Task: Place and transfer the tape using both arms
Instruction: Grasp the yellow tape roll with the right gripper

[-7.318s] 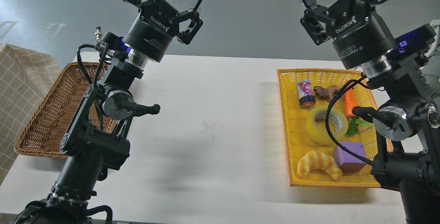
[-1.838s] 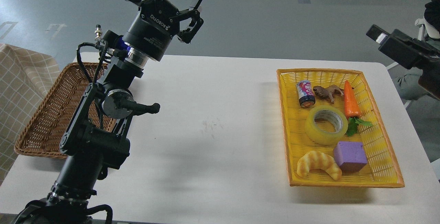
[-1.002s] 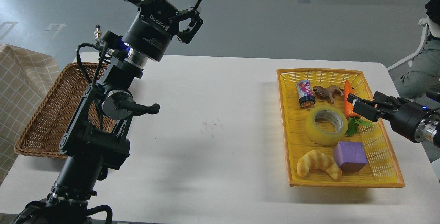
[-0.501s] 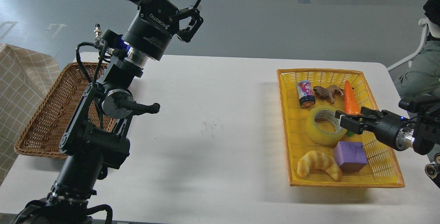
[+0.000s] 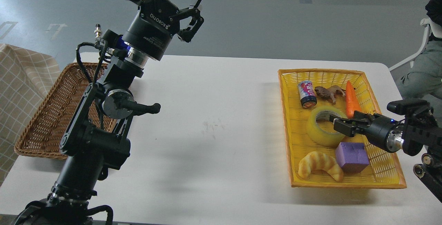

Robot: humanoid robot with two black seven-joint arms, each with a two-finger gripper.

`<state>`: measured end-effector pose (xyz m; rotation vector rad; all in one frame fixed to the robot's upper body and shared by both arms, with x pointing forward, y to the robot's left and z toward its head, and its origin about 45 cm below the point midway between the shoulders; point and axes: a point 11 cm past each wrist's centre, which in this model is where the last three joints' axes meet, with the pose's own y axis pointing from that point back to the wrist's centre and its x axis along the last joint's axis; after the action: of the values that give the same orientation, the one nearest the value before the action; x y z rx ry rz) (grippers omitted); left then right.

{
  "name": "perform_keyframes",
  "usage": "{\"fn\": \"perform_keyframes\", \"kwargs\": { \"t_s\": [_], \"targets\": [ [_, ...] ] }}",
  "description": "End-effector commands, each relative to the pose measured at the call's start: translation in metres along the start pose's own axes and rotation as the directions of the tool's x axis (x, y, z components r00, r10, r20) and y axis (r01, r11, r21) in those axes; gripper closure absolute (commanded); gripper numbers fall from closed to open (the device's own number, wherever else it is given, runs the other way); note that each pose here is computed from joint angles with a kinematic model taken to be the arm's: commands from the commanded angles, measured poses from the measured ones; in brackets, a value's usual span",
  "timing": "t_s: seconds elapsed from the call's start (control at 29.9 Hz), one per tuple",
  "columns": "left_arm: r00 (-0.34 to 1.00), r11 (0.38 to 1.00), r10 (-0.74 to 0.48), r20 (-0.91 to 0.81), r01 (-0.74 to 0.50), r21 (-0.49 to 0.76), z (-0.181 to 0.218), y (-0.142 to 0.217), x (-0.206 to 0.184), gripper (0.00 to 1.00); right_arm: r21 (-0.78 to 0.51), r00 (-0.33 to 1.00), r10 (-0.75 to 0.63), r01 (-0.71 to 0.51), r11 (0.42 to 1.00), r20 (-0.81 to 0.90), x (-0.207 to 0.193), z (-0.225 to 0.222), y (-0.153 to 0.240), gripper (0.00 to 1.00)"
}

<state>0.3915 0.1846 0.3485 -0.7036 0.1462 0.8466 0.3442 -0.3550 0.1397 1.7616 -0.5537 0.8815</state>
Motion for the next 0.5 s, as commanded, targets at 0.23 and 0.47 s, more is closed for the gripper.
{"fn": "perform_keyframes", "kwargs": {
  "t_s": [0.23,0.47],
  "targets": [
    [1.0,1.0,0.004,0.0,-0.004,0.011,-0.001,-0.001,0.001,0.02,-0.008,1.0,-0.016,0.017,1.0,0.011,-0.006,0.002,-0.005,0.28],
    [1.0,1.0,0.008,-0.001,-0.008,0.012,-0.002,-0.002,0.003,0.02,-0.002,0.999,-0.032,0.032,0.999,0.005,-0.011,-0.001,-0.007,0.28]
  ]
}}
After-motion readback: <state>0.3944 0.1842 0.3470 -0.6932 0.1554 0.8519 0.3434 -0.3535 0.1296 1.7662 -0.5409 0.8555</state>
